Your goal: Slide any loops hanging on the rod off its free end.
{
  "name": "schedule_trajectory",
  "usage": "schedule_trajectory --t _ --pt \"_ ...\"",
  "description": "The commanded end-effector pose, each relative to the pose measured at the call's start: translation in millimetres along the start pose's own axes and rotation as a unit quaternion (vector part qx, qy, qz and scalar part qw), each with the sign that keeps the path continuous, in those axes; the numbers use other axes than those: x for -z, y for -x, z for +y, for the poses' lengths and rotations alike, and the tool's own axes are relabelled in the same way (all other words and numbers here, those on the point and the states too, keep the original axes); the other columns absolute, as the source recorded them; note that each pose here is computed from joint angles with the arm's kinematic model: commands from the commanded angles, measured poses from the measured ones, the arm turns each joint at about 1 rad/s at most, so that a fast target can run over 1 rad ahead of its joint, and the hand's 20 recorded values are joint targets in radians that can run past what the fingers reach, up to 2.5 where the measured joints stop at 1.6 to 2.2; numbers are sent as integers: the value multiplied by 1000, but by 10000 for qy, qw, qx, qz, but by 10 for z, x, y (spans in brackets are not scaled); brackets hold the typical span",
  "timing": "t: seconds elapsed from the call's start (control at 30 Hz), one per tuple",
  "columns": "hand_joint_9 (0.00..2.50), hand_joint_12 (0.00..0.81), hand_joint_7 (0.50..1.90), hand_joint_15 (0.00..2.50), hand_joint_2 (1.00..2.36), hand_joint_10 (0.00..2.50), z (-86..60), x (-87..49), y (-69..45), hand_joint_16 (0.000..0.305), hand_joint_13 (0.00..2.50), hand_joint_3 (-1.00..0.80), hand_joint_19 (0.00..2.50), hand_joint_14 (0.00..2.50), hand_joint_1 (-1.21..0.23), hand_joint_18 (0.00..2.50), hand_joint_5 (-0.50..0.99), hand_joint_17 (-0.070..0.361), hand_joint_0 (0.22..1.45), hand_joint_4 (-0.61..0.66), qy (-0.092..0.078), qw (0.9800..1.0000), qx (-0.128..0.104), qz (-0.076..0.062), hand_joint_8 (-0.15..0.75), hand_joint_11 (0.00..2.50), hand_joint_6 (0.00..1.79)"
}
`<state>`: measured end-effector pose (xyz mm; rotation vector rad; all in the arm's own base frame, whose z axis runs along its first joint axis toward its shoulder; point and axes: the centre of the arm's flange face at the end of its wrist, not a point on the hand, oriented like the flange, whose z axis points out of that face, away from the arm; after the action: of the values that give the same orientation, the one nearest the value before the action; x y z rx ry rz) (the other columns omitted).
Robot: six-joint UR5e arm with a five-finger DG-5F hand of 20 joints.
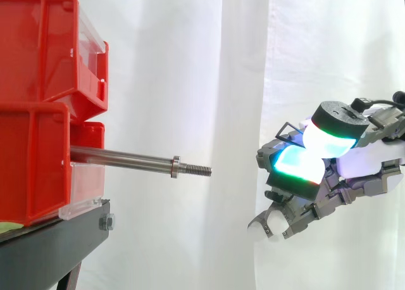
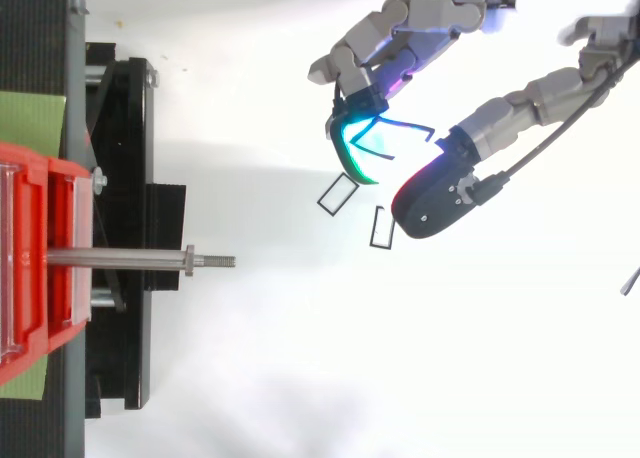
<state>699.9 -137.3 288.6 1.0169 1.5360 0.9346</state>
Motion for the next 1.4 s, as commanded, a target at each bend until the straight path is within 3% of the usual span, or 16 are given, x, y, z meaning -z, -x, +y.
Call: schedule_trajectory --t 0.0,0.5,1.37 --pt "686 266 1330 0 1012 5 9 4 2 40 327 -332 0 0 -678 155 -229 91 645 69 5 10000 1 -1 282 132 826" --pt "679 261 1344 0 1012 0 1 -1 -1 39 330 -328 0 0 -637 142 -236 88 645 151 5 10000 1 -1 314 14 837" --pt "691 262 1344 0 1014 3 0 0 -1 39 346 -321 0 0 -617 144 -240 88 643 172 -2 10000 0 1 317 88 844"
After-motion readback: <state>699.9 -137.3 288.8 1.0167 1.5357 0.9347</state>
